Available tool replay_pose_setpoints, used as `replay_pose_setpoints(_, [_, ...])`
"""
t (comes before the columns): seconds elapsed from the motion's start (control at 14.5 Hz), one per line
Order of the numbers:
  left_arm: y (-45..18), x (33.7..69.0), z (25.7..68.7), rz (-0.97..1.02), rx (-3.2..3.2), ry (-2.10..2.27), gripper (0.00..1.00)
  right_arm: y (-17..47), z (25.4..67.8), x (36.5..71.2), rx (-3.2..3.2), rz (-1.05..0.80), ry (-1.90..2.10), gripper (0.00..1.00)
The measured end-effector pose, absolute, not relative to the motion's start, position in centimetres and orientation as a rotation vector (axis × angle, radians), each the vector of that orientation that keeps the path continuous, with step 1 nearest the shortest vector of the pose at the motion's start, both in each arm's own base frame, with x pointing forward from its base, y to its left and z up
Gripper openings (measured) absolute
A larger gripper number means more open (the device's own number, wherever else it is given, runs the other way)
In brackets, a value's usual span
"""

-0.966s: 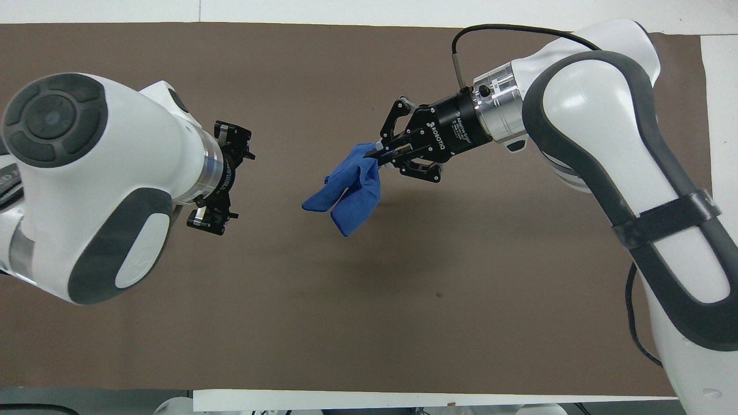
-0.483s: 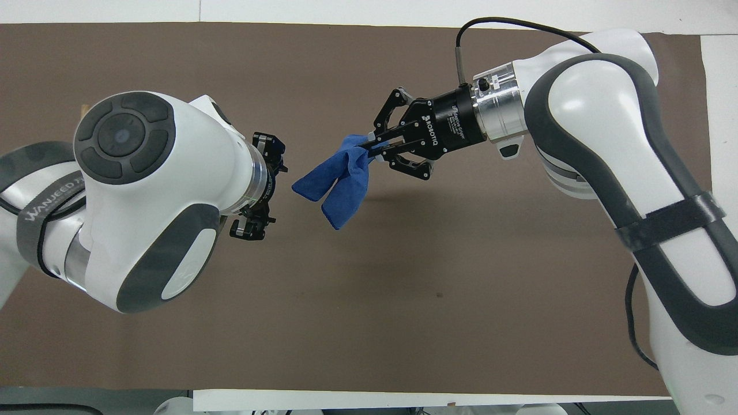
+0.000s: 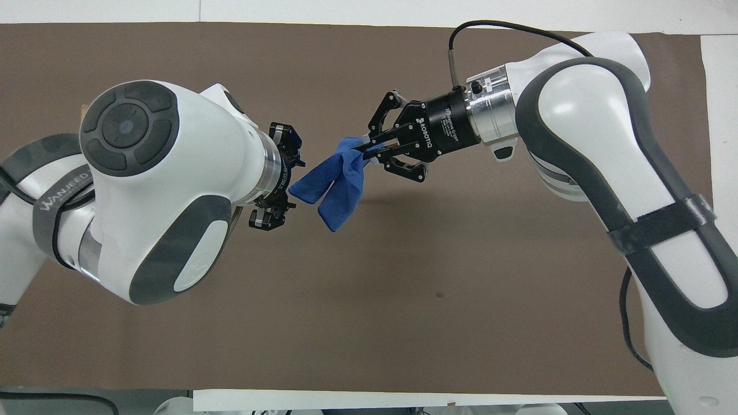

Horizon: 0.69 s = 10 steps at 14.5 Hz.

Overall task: Right arm passes towel to left arm to hang
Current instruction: 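Grasp the towel with the left gripper beside the right gripper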

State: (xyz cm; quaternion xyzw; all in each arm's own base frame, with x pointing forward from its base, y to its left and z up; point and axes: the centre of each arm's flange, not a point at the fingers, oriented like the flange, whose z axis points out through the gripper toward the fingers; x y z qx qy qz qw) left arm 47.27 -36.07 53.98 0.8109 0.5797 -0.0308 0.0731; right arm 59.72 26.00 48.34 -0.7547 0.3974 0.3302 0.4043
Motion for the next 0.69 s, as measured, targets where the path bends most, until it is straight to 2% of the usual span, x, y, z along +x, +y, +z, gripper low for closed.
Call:
replay_pose_setpoints(0.21, [-36.27, 47.33, 53.71, -0.103, 2.432, 1.742, 0.63, 25.97, 48.3, 59.72, -1.905, 0.834, 1.005, 0.09])
replay_pose_setpoints(0.28, [-36.28, 47.33, 53.71, -0.104, 2.431, 1.743, 0.57, 25.97, 48.29, 59.72, -1.905, 0.834, 1.005, 0.09])
replay_pose_setpoints(0.34, [-36.28, 47.33, 53.71, -0.104, 2.43, 1.743, 0.44, 25.96, 48.28, 59.72, -1.905, 0.834, 1.005, 0.09])
replay_pose_setpoints(0.41, [-36.3, 47.31, 53.71, -0.105, 2.431, 1.742, 0.44, 25.95, 48.28, 59.73, -1.905, 0.834, 1.006, 0.09])
replay_pose_setpoints(0.48, [-36.32, 47.3, 53.7, -0.105, 2.431, 1.742, 0.37, 25.94, 48.27, 59.73, -1.905, 0.833, 1.006, 0.09])
replay_pose_setpoints(0.69, [-36.32, 47.3, 53.72, -0.102, 2.434, 1.739, 0.03, 25.95, 48.27, 59.73, -1.905, 0.833, 1.006, 0.09])
